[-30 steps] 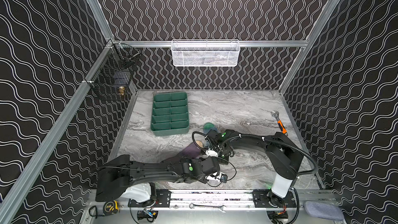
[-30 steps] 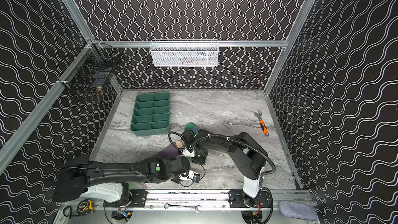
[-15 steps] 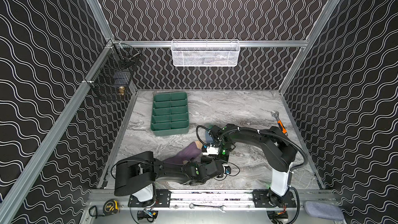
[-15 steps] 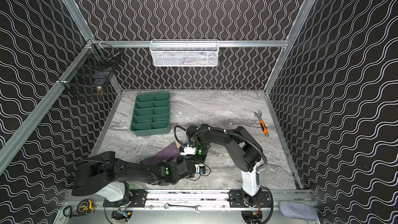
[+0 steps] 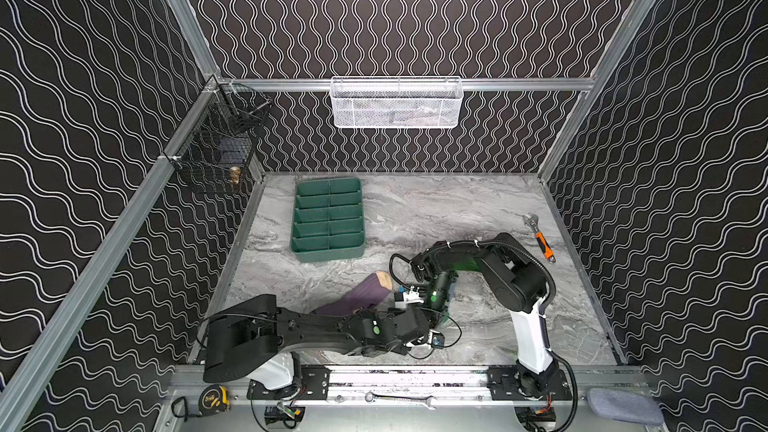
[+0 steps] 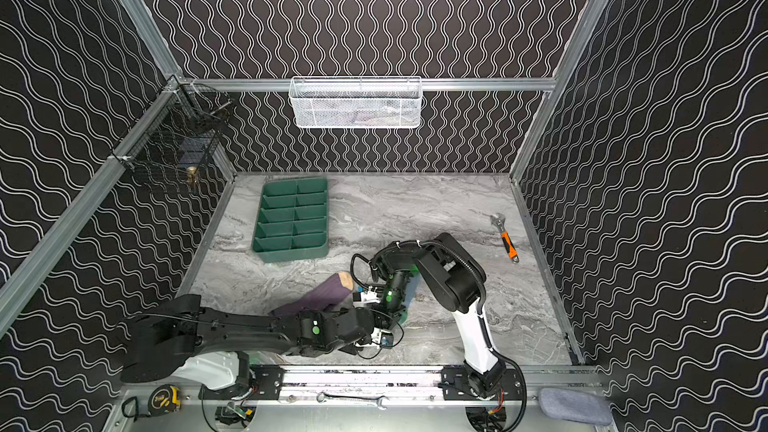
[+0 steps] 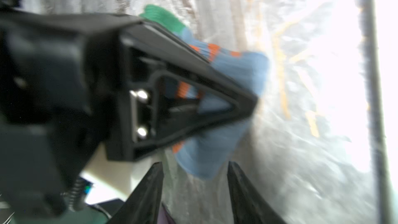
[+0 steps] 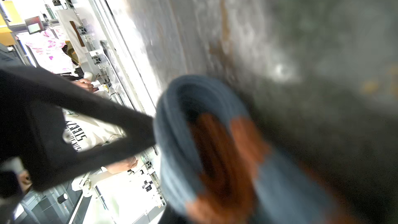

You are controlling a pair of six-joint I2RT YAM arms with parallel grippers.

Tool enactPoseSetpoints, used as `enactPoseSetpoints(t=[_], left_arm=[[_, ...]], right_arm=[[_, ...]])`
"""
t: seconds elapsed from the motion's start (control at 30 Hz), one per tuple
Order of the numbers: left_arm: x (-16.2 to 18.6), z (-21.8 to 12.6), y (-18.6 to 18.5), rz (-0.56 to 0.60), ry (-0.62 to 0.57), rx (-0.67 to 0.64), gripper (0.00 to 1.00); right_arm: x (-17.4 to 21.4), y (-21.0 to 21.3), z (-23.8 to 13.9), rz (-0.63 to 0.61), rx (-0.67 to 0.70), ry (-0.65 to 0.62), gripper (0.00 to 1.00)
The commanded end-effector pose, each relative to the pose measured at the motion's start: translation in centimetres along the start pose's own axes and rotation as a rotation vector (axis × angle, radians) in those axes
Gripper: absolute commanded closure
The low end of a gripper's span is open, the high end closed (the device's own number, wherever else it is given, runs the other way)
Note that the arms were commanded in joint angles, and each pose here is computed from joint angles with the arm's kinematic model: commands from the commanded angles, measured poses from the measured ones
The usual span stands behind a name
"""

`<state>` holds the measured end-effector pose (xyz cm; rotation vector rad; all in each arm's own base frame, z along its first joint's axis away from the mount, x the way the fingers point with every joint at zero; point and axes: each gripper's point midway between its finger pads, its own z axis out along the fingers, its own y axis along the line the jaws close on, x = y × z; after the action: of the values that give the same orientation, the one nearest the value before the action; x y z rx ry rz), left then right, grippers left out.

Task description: Roll the socks

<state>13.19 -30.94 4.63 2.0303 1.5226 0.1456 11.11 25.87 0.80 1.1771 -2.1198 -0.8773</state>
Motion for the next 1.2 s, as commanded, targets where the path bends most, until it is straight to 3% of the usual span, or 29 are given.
enactPoseSetpoints(t=[0.0,0.17,0.5,0.87,1.0,1.17], left_arm=[[0.6,-0.1,-2.0,0.045,0.003,0.1,0.46],[0.3,0.8,-2.4,0.034,0.002,0.11,0.47],[-1.8,1.3,0.8,-0.009,-0.063,-0.05,0.47],[-1.7,2.5,-2.0,0.041,-0.077,0.076,0.51],[-1.7,3.3,-2.9,0.04,-0.055,0.127,0.59],[-1.3,3.5,-3.7,0.033,-0.042,0.166,0.79]], right_arm=[[-1.5,-8.2,-1.4,-0.12,0.435,0.003,1.0],[-1.8,-8.0,-2.0,-0.154,0.471,-0.035,1.0],[-1.9,-7.6,-1.4,-0.137,0.426,-0.031,1.0],[-2.2,-7.4,-1.6,-0.142,0.427,-0.04,1.0],[-2.4,-7.4,-1.8,-0.144,0.429,-0.045,1.0],[-2.4,-7.2,-1.9,-0.146,0.428,-0.05,1.0]])
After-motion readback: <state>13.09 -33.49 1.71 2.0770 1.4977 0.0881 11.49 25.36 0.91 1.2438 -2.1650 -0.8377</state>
